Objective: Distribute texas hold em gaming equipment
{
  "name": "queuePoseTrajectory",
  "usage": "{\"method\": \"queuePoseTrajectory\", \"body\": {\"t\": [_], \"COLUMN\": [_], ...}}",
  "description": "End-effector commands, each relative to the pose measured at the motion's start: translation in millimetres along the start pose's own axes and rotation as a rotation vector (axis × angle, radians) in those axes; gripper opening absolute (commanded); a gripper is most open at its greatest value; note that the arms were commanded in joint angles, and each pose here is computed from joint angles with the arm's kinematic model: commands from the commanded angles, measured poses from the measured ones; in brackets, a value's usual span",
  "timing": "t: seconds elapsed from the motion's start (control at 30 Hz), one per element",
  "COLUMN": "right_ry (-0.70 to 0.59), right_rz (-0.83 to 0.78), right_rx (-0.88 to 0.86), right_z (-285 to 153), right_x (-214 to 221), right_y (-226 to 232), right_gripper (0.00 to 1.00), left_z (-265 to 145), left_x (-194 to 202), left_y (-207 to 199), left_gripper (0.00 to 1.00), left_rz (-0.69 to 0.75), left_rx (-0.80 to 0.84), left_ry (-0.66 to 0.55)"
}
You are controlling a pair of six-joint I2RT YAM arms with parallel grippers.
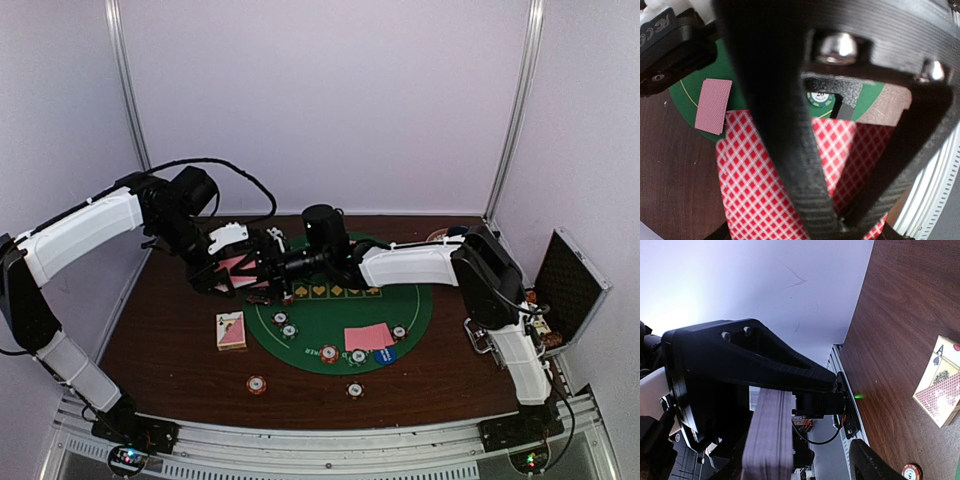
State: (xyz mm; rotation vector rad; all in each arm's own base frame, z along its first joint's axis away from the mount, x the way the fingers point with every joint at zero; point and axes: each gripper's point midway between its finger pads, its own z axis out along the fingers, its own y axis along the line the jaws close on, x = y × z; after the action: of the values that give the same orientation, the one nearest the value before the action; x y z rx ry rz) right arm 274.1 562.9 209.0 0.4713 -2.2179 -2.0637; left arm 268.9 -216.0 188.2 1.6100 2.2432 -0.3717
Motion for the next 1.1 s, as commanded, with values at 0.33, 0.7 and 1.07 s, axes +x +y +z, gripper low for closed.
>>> {"method": "queuePoseTrajectory", "body": {"t": [0.33,0.7,1.07], "right_ry": [-0.048,-0.059,-0.06], "right_rz": [-0.027,-0.074,-0.068], "right_rx": [0.07,0.014,0.008], "right_z": [-36,-47,-54], "right_x": [-1,3,7], "right_y": [-5,35,40], "right_gripper": [0.56,0.47,0.33], "left_z": [-9,-7,-8], "left_x": [-10,-7,-6], "left_y": [4,5,4], "left_gripper": [0.0,0.0,0.0], "left_rz": [0.015,0.012,0.011], "left_rx": [-0.016,-0.02,-0.021], "left_ry": [-0.037,-0.023,-0.025]}}
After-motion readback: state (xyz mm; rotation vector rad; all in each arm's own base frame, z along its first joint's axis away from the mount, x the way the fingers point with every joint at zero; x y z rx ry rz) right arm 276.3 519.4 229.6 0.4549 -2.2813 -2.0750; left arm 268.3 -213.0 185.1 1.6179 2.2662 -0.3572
